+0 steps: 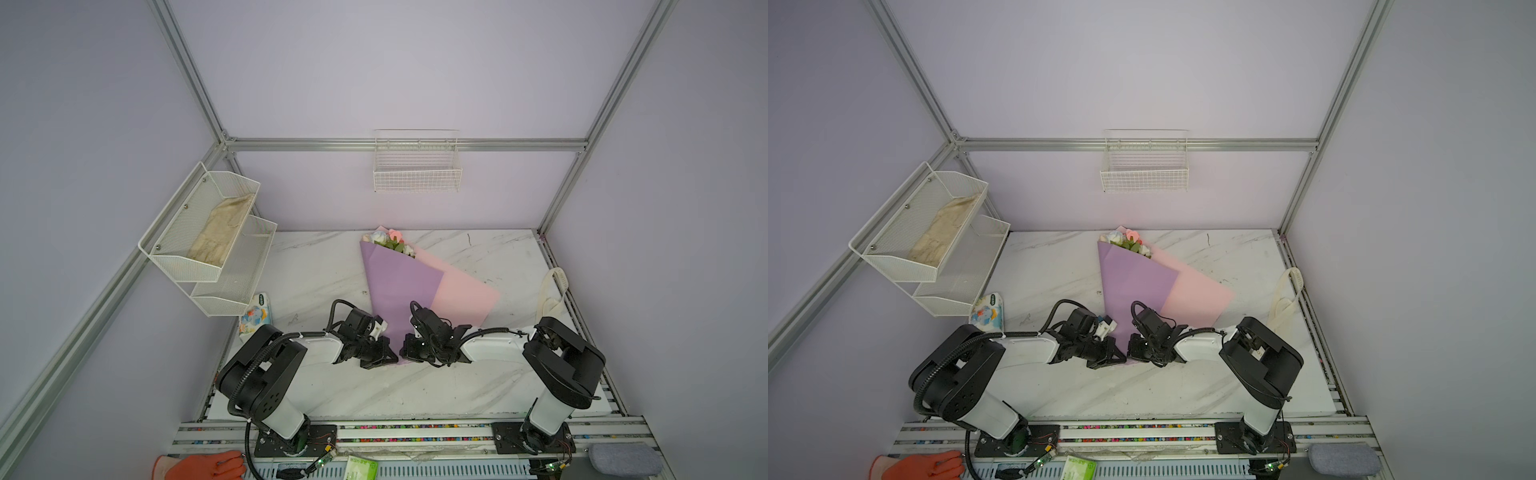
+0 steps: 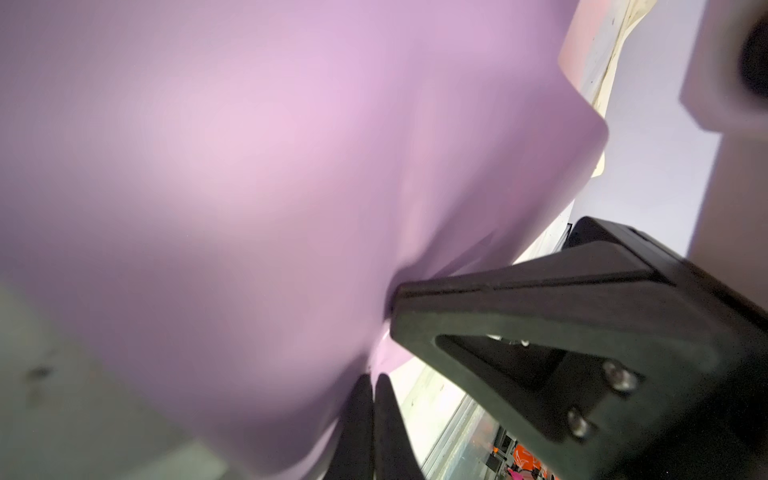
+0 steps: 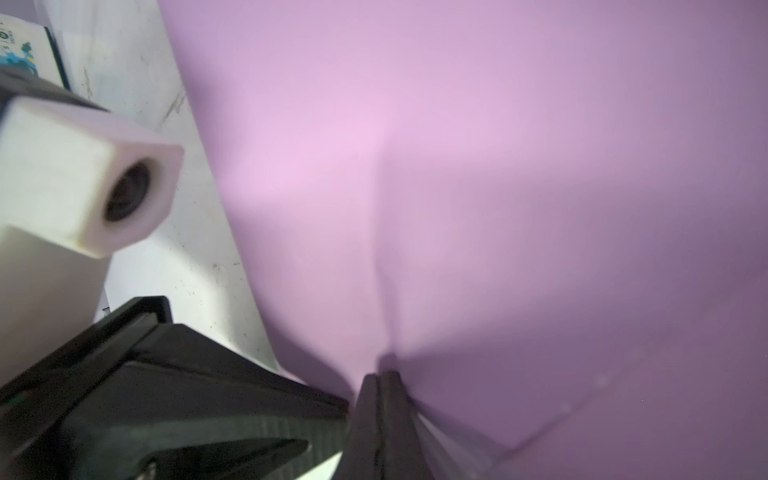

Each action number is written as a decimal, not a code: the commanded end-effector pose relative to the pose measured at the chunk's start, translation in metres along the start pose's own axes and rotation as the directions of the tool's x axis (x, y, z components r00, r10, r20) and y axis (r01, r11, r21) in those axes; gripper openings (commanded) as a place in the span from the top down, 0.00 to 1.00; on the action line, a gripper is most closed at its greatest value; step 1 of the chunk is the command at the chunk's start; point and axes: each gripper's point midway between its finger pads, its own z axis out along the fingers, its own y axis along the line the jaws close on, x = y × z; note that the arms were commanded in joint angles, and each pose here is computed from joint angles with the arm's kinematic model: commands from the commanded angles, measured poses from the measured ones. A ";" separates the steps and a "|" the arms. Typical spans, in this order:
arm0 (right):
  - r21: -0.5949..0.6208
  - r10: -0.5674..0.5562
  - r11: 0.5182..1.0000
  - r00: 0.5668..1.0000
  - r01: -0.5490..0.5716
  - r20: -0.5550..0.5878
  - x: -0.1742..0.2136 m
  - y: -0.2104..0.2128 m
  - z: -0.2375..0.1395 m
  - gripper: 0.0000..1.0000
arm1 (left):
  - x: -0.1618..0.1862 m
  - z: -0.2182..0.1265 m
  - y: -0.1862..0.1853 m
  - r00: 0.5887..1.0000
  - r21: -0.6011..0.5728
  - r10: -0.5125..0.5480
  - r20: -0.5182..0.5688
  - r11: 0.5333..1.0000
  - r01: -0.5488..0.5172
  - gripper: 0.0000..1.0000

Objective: Tie the bouquet of fake flowers

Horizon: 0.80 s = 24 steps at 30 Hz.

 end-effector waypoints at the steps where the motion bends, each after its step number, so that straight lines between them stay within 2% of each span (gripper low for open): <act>1: 0.180 0.040 0.983 0.998 -0.029 -0.057 0.022 -0.053 0.005 1.00 | 0.009 -0.003 0.015 0.999 -0.028 -0.032 0.004 0.999 0.032 0.94; 9: 0.189 0.011 0.982 0.999 -0.002 -0.051 0.019 -0.052 0.003 1.00 | 0.001 -0.022 0.052 0.995 -0.230 -0.075 0.062 0.969 0.088 0.95; 13: 0.198 0.006 0.980 0.998 0.005 -0.057 0.020 -0.053 0.004 1.00 | -0.013 -0.024 0.041 0.995 -0.207 -0.060 0.076 0.976 0.074 0.95; 21: 0.208 -0.007 0.978 0.998 0.019 -0.058 0.019 -0.055 0.004 1.00 | -0.043 -0.032 0.044 0.990 -0.311 -0.032 0.134 0.948 0.072 0.94; 24: 0.207 -0.010 0.978 0.998 0.023 -0.062 0.019 -0.055 0.004 1.00 | -0.058 -0.034 0.039 0.987 -0.318 -0.018 0.159 0.946 0.068 0.94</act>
